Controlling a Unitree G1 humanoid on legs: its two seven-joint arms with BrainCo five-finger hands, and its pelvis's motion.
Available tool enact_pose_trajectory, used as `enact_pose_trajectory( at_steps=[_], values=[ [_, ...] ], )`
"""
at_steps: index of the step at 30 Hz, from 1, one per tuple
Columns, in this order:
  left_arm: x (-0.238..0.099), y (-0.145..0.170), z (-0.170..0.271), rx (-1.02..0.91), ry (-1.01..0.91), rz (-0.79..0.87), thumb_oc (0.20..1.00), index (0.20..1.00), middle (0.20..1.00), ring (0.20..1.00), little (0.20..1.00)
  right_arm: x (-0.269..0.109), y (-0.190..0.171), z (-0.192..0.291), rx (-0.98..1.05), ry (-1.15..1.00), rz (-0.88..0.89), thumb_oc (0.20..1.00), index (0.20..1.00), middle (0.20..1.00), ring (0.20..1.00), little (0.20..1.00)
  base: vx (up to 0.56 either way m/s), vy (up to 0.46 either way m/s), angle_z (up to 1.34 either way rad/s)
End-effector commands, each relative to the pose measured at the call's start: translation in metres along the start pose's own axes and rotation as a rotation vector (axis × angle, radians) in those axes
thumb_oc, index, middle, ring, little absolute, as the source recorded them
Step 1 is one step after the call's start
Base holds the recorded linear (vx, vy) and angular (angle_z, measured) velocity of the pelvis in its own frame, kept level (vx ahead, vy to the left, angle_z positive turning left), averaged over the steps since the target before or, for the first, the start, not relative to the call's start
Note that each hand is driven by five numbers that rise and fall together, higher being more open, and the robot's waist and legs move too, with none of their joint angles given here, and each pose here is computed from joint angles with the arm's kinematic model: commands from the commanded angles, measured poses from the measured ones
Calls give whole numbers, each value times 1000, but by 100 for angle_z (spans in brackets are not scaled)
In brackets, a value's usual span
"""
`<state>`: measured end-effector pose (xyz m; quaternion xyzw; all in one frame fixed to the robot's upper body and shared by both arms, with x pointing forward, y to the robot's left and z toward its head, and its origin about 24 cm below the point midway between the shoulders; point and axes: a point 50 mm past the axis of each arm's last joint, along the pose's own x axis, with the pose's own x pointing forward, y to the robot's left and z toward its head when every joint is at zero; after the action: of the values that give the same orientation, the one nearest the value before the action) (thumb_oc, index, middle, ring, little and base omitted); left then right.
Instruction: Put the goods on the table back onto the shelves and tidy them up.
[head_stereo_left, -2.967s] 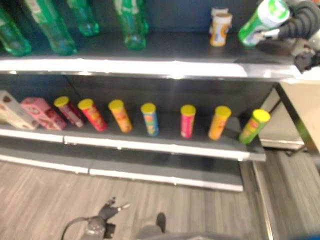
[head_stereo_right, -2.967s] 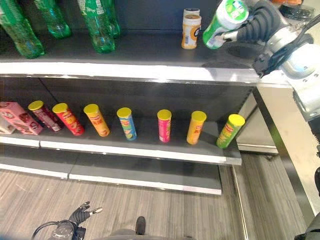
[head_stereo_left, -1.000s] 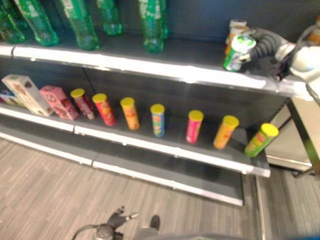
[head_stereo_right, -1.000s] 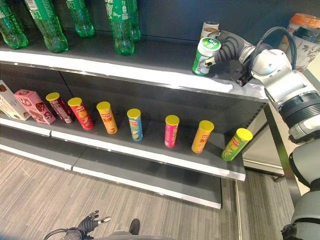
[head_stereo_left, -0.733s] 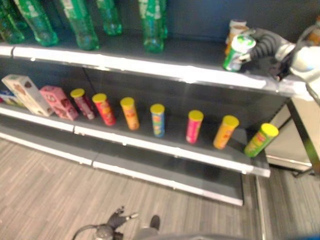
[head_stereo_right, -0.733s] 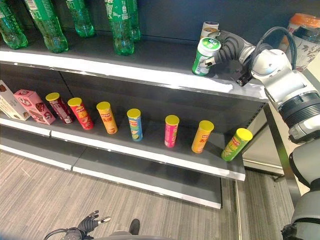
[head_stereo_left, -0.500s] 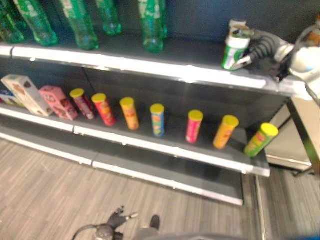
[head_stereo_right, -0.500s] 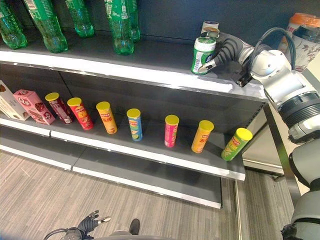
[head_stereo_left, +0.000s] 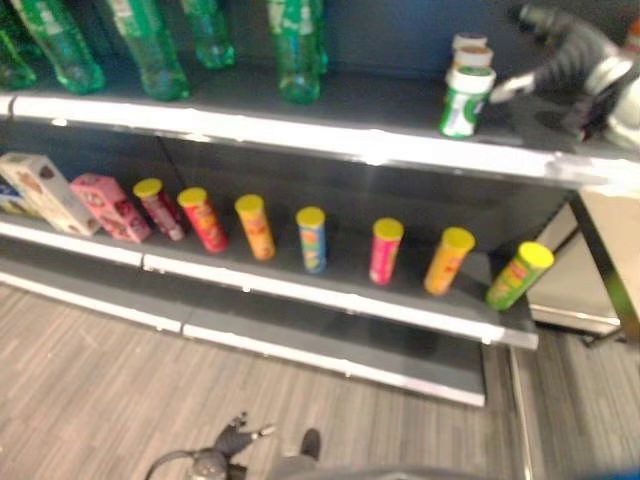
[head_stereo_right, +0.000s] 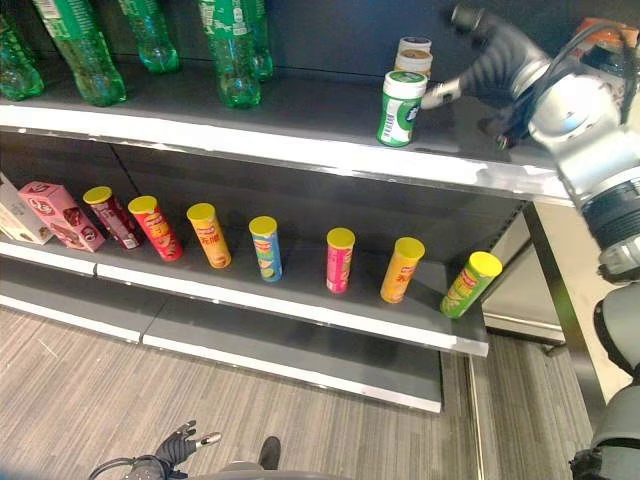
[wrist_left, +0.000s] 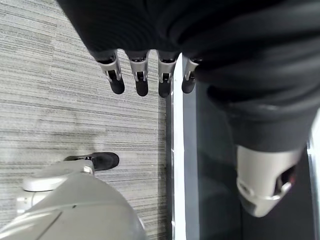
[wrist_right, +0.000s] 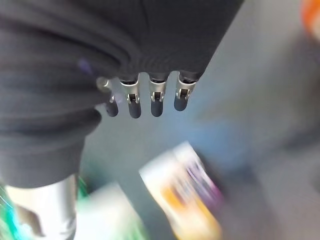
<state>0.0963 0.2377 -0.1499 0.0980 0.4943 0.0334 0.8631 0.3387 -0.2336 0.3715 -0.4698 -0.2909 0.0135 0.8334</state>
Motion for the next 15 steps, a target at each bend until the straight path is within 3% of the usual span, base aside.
enact_pose_trajectory(
  at_steps=[1, 5, 8, 9, 10, 12, 13, 15],
  values=[
    [2, 17, 10, 44, -28, 69, 1000, 1000, 1000, 1000, 1000, -16, -34, 64, -35, -346, -197, 1000, 1000, 1000, 1000, 1000, 10, 20, -12],
    [3, 15, 9, 39, -20, 79, 1000, 1000, 1000, 1000, 1000, -55, -11, 89, 17, -545, -137, 1000, 1000, 1000, 1000, 1000, -13, 21, -12],
    [4, 12, 11, 54, -28, 76, 1000, 1000, 1000, 1000, 1000, -81, 18, 91, 176, -616, -30, 1000, 1000, 1000, 1000, 1000, -14, 17, -32],
    [3, 12, 11, 57, -27, 76, 1000, 1000, 1000, 1000, 1000, -82, 18, 90, 177, -613, -31, 1000, 1000, 1000, 1000, 1000, 3, 10, -38],
    [4, 8, 14, 68, -38, 62, 1000, 1000, 1000, 1000, 1000, -91, 42, 83, 336, -605, 56, 1000, 1000, 1000, 1000, 1000, 4, 6, -38],
    [4, 7, 14, 81, -40, 56, 1000, 1000, 1000, 1000, 1000, -97, 57, 79, 423, -586, 106, 1000, 1000, 1000, 1000, 1000, -25, 24, -40],
    [6, 5, 20, 79, -57, 49, 1000, 1000, 1000, 1000, 1000, -106, 90, 67, 589, -513, 229, 1000, 1000, 1000, 1000, 1000, -35, 37, -36],
    [7, 6, 27, 74, -80, 52, 1000, 1000, 1000, 1000, 1000, -122, 122, 55, 673, -414, 346, 1000, 1000, 1000, 1000, 1000, -30, 22, -27]
  ],
)
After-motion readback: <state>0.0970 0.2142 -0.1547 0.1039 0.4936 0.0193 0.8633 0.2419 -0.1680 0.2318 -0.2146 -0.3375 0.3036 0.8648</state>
